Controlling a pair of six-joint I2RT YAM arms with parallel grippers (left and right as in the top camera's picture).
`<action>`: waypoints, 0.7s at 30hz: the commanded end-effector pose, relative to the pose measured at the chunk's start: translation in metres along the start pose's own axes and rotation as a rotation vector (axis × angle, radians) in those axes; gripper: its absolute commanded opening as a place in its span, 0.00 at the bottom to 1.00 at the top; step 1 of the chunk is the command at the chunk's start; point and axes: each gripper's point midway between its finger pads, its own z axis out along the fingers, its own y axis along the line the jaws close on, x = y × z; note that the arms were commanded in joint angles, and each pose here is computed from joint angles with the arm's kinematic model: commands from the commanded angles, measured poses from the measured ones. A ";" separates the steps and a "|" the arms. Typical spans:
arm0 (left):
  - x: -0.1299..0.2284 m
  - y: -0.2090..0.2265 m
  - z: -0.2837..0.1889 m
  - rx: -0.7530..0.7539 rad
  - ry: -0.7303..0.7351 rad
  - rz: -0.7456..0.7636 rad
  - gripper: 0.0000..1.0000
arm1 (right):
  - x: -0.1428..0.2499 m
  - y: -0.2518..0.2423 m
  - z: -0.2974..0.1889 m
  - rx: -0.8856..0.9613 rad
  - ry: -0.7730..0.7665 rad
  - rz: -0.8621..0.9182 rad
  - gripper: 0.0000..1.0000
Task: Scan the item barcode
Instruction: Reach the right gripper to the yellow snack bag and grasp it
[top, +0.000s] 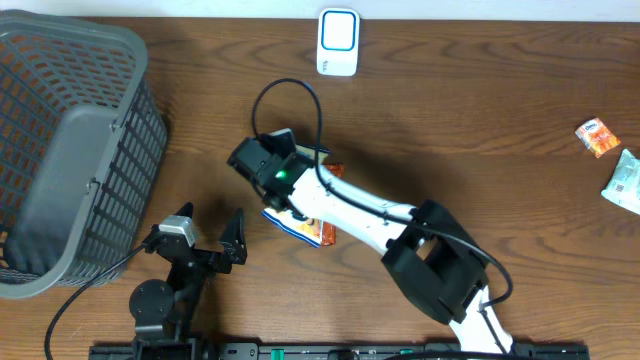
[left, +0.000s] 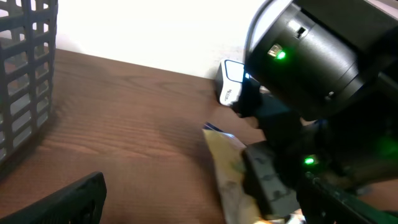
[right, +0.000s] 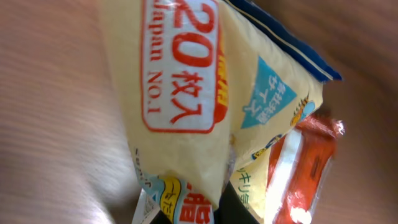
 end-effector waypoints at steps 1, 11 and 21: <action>0.015 0.003 0.002 0.002 0.036 -0.008 0.98 | -0.006 -0.012 -0.019 -0.130 0.097 0.070 0.01; 0.015 0.003 0.002 0.002 0.036 -0.008 0.98 | -0.025 -0.033 -0.143 -1.069 0.147 -0.232 0.01; 0.015 0.003 0.002 0.002 0.036 -0.008 0.98 | -0.032 -0.076 -0.168 -1.425 -0.003 -0.202 0.02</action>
